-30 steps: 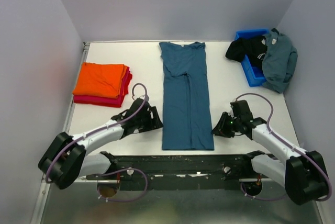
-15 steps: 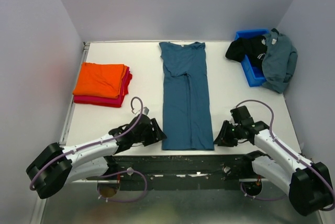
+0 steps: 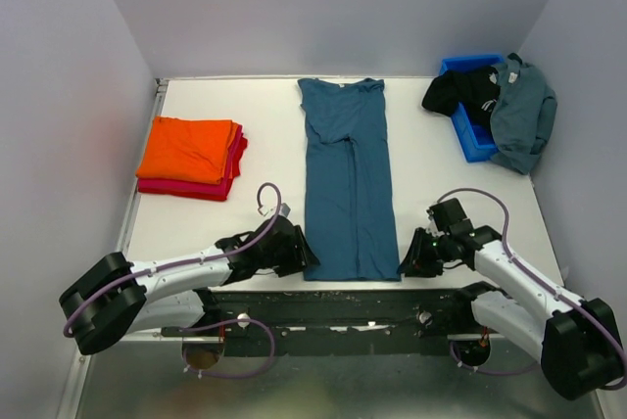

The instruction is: Fold and stack the t-shirts

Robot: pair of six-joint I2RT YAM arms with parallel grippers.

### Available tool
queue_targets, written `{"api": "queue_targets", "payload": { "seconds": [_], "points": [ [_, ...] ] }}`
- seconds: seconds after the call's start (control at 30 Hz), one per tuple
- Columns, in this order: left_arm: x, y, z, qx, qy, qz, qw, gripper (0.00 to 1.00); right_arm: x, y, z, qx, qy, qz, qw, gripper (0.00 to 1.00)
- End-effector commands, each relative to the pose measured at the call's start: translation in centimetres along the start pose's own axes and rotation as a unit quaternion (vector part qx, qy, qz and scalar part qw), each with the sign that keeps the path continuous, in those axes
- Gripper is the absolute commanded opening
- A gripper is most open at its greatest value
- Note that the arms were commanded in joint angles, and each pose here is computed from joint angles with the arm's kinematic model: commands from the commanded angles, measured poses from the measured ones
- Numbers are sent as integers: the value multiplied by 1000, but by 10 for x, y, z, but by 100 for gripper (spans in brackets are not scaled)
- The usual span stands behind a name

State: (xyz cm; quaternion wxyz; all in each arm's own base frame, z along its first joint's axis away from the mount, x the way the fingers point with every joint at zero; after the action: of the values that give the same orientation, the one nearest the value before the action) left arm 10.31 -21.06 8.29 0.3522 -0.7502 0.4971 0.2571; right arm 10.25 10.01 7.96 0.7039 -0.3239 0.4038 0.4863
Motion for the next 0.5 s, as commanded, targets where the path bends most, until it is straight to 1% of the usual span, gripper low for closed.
{"api": "queue_targets", "payload": {
  "seconds": [0.0,0.03,0.07,0.1,0.17,0.27,0.33,0.4,0.43,0.47],
  "points": [
    [2,14,28,1,-66,22,998,61,2,11,-1,-9,-10,41,999,37],
    [2,14,28,0,-67,23,998,61,3,12,-2,-8,-5,47,999,36],
    [1,14,28,0,-67,23,997,60,4,13,-3,-7,-2,51,999,32],
    [1,12,30,1,-73,12,997,60,4,14,-3,-8,-3,55,998,32],
    [-1,12,31,1,-75,10,997,60,4,15,-2,-9,-5,55,998,31],
    [-3,14,33,0,-74,11,997,57,4,15,0,-12,-8,53,999,26],
    [-3,15,34,-2,-75,12,997,55,4,15,0,-12,-8,56,998,25],
    [-3,16,36,-3,-78,14,997,54,6,16,0,-12,-7,59,998,14],
    [-3,16,36,-3,-77,15,997,54,6,16,1,-12,-9,62,998,11],
    [-4,15,36,-3,-81,13,997,54,6,16,2,-13,-11,64,998,6]
  ]
}}
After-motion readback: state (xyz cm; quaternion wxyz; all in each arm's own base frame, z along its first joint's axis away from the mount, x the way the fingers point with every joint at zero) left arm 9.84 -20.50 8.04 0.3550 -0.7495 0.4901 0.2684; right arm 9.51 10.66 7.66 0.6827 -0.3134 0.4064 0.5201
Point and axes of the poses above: each gripper's point midway between its finger pads, its own x axis out along the fingers, its own z axis along the line the jaws close on, y = z × x, the point moved 7 cm from there along -x, back along the fingers, and after that the axes turned 2 degrees about x, right-handed, at the moved point
